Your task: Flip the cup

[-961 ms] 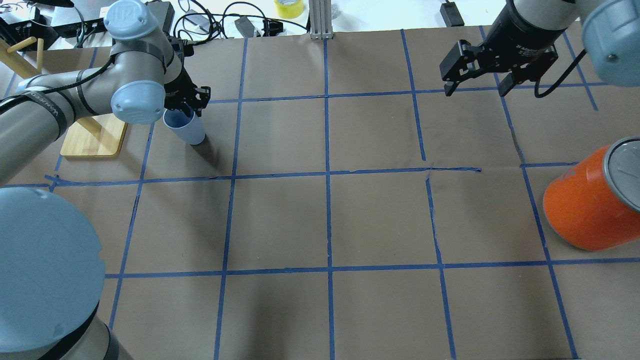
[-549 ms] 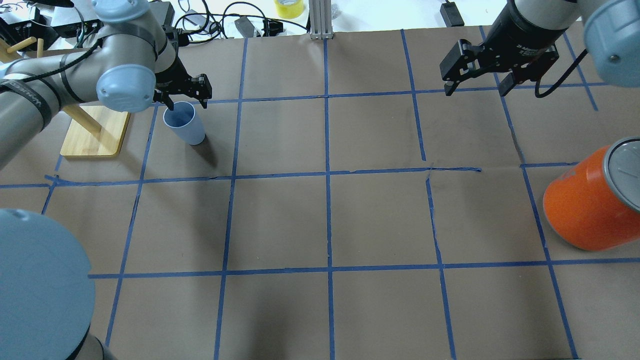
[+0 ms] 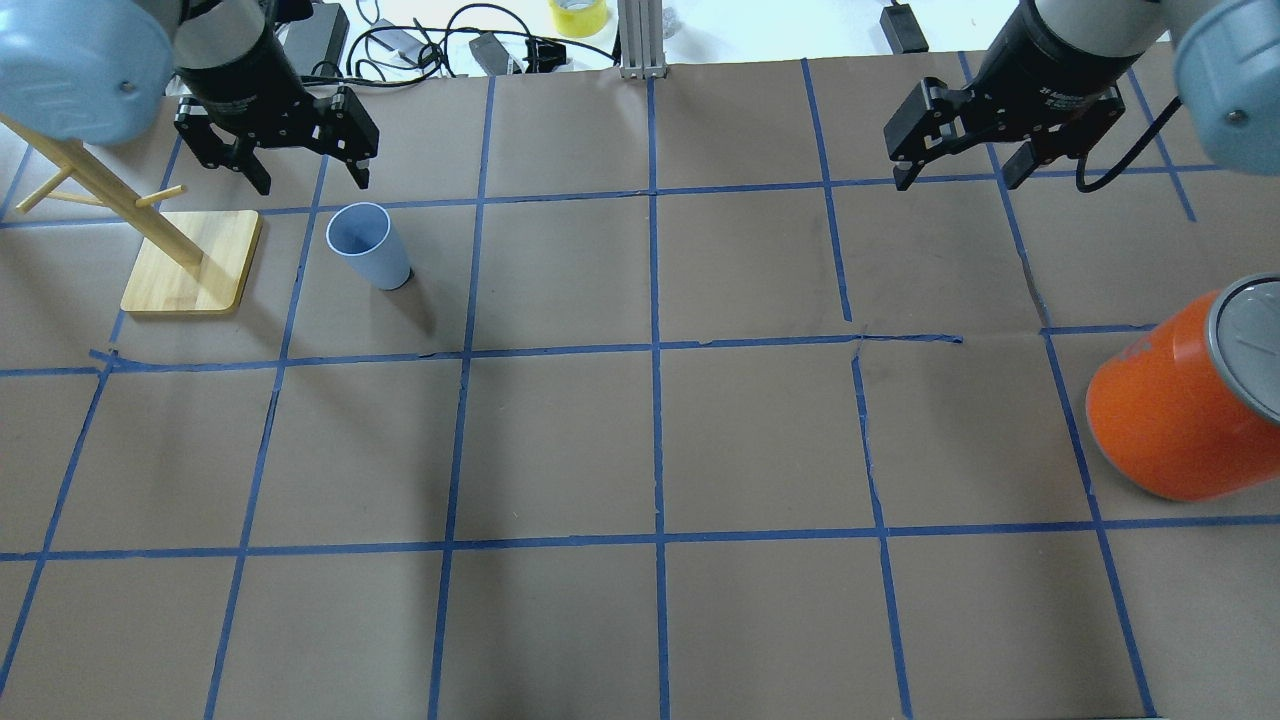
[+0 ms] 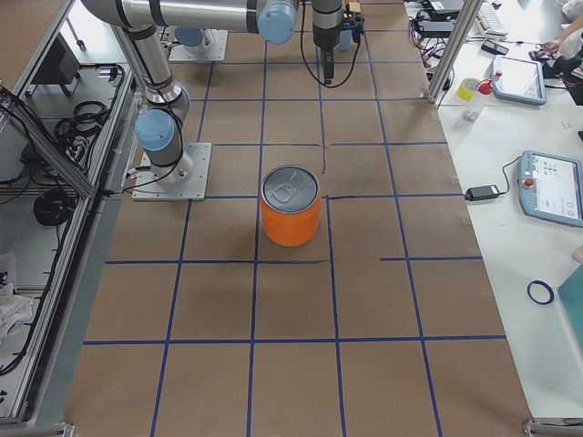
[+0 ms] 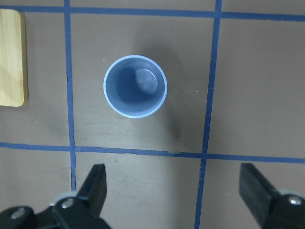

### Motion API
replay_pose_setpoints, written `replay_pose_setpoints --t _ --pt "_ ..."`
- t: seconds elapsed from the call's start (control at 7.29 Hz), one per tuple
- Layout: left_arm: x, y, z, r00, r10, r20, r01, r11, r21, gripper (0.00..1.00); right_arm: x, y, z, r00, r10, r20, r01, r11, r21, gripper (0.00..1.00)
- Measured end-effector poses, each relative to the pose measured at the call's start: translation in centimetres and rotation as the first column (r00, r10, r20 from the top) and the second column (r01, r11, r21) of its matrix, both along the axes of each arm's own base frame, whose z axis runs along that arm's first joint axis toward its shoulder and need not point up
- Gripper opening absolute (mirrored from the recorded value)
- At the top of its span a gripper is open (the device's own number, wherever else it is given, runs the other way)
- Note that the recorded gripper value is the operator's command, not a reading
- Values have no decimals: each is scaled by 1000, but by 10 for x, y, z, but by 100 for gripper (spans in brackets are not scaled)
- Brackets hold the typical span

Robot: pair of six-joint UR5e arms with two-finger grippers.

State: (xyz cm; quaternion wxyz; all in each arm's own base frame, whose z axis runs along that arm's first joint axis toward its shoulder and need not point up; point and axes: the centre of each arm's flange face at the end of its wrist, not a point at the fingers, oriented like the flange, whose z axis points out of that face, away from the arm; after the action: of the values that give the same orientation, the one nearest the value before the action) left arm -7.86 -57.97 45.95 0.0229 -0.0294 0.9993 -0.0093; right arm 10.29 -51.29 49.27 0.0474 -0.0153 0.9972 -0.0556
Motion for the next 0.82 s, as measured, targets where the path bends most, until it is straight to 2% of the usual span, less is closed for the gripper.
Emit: replay_pose_setpoints --t 0.41,0.82 --pt "-7 48 39 1000 -10 -25 10 1000 0 100 1 1 0 1000 1 6 -1 1000 -1 100" --pt "-10 65 38 999 -4 -36 4 1000 -8 100 1 0 -1 1000 3 9 -3 1000 -1 100"
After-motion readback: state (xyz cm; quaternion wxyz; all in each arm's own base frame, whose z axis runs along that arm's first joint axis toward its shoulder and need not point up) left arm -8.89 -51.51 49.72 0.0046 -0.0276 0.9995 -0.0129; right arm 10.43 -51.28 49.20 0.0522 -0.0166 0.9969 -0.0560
